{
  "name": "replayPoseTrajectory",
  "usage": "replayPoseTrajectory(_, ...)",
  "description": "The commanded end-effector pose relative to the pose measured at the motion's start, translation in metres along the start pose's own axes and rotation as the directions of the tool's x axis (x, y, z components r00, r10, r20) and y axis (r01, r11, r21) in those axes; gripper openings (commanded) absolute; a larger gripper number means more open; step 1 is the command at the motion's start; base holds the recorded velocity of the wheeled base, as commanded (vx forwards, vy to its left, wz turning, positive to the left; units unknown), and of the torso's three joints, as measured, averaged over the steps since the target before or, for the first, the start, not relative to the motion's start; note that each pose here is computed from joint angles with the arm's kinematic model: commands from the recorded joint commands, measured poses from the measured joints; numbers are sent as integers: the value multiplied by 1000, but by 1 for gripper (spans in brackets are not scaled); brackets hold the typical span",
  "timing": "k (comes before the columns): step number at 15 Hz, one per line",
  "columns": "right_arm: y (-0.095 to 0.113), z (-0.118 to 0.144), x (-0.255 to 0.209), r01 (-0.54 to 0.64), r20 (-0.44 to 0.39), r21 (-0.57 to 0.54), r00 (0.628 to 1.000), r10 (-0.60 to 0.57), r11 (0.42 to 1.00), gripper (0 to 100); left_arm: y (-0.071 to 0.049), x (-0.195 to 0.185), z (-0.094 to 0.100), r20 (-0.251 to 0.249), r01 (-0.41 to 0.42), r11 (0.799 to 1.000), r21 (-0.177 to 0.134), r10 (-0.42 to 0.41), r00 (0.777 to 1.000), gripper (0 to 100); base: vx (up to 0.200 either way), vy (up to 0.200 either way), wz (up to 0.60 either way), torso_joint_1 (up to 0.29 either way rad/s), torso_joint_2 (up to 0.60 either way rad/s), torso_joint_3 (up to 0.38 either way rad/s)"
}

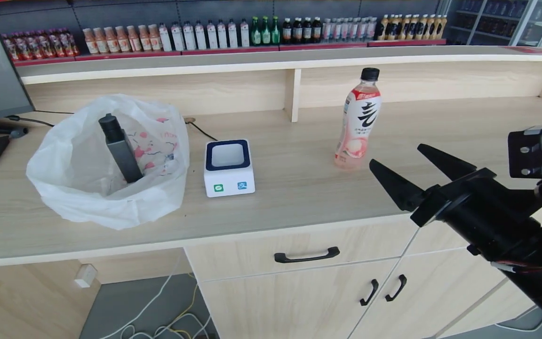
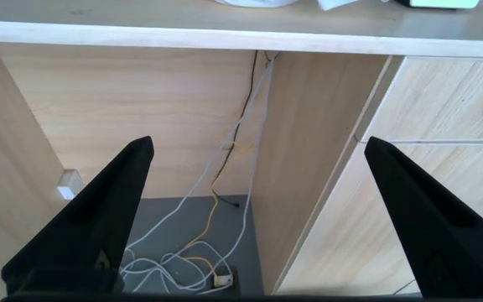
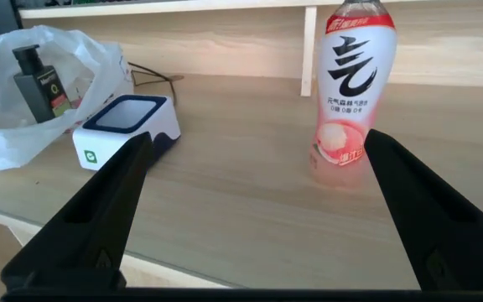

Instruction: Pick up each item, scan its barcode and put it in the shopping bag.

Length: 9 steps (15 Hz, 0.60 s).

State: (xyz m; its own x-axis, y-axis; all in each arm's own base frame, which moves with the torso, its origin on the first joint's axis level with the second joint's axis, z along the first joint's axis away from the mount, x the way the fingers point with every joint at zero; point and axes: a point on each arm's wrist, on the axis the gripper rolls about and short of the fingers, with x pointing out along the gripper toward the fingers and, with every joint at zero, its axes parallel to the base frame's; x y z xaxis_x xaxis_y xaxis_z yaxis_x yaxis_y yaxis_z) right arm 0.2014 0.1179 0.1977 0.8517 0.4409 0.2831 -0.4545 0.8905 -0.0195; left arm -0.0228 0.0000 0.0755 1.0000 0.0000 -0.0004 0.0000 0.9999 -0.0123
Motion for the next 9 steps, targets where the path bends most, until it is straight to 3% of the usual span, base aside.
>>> replayPoseTrajectory(1,0,-2,2,-2,-7,0,1000,2,1000,100,0,0,0,0,0,1000,0,0,1000,100,0,-200,0,2,2,2)
replayPoseTrajectory(4,1,-5,4,-2,-16,-1,1000,2,1000,100,0,0,0,0,0,1000,0,0,1000,100,0,-200,0,4,1,2)
replayPoseTrajectory(9,-2,-11,11,15,-29,-20,999,-15,1000,100,0,0,0,0,0,1000,9,0,1000,100,0,0,0,0,0,0)
